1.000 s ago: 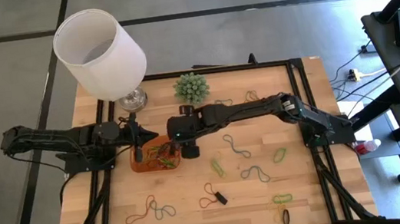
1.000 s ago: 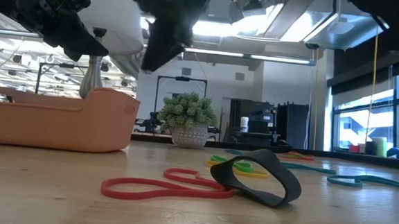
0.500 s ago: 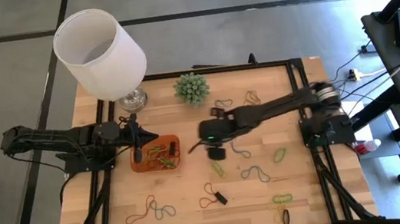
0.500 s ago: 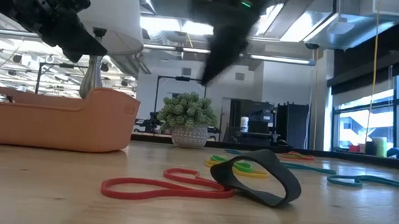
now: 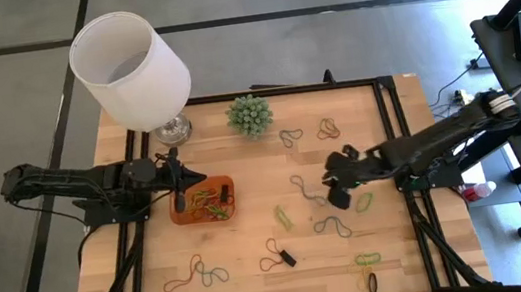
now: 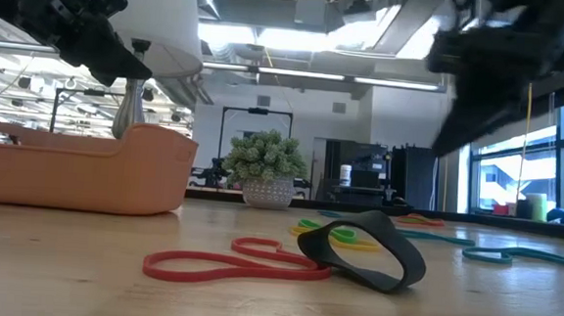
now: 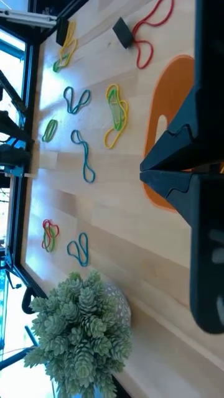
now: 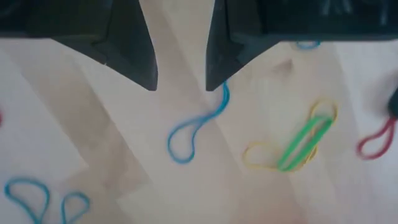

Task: Pick and place rubber bands into bin
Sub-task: Put the blue rubber band into the orange bin

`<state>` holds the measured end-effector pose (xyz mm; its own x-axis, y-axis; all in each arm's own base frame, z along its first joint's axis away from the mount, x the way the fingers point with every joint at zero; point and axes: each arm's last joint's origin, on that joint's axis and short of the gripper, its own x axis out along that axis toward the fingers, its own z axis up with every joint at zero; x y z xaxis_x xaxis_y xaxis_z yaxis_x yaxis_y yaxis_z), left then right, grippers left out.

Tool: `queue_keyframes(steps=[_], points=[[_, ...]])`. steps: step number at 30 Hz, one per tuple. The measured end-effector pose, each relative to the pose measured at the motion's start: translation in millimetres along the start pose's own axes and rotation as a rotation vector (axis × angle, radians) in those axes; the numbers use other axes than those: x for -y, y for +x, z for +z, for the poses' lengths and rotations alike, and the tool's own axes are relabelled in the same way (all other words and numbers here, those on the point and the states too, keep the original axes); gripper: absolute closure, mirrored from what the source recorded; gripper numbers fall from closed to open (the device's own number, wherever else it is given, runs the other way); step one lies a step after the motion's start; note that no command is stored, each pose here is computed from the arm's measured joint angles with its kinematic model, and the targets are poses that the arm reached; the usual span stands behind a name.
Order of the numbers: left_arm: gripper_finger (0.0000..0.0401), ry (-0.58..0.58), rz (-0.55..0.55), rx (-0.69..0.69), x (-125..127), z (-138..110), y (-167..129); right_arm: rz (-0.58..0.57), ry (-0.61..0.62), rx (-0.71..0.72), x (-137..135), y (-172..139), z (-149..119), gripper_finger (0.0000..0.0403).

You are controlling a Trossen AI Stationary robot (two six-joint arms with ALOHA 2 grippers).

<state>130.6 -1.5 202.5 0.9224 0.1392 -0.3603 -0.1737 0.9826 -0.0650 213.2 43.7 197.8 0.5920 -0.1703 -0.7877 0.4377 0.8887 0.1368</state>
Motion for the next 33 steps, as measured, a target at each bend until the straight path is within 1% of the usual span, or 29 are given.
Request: queue_keyframes(steps=[5,12,14,18,21,24,29,33], points=[[0.0398,0.000,0.000,0.000,0.0,0.0,0.0,0.030,0.012,0.004,9.5,-8.1,-21.0,0.0263],[0.0398,0.000,0.010,0.002,-0.3,0.1,0.0,0.018,0.011,-0.010,16.3,-1.5,-33.3,0.0263],[0.0399,0.001,0.023,0.003,-0.7,0.1,0.0,0.029,-0.034,0.006,16.3,3.8,-35.3,0.0263],[0.0399,0.003,0.062,0.004,-1.8,-0.2,0.3,0.083,-0.141,0.091,11.1,18.6,-36.8,0.0263],[0.0398,0.045,0.084,0.002,-2.4,-0.4,0.6,0.104,-0.187,0.130,6.0,30.9,-37.4,0.0263],[0.0399,0.079,0.084,-0.001,-2.3,-0.3,1.2,0.093,-0.196,0.112,3.0,44.4,-41.0,0.0263],[0.0398,0.081,0.084,-0.003,-2.2,-0.5,1.5,0.058,-0.220,0.056,-1.3,66.4,-47.9,0.0263],[0.0399,0.081,0.084,-0.003,-2.2,-0.5,1.5,0.055,-0.229,0.046,-8.2,78.8,-48.0,0.0263]])
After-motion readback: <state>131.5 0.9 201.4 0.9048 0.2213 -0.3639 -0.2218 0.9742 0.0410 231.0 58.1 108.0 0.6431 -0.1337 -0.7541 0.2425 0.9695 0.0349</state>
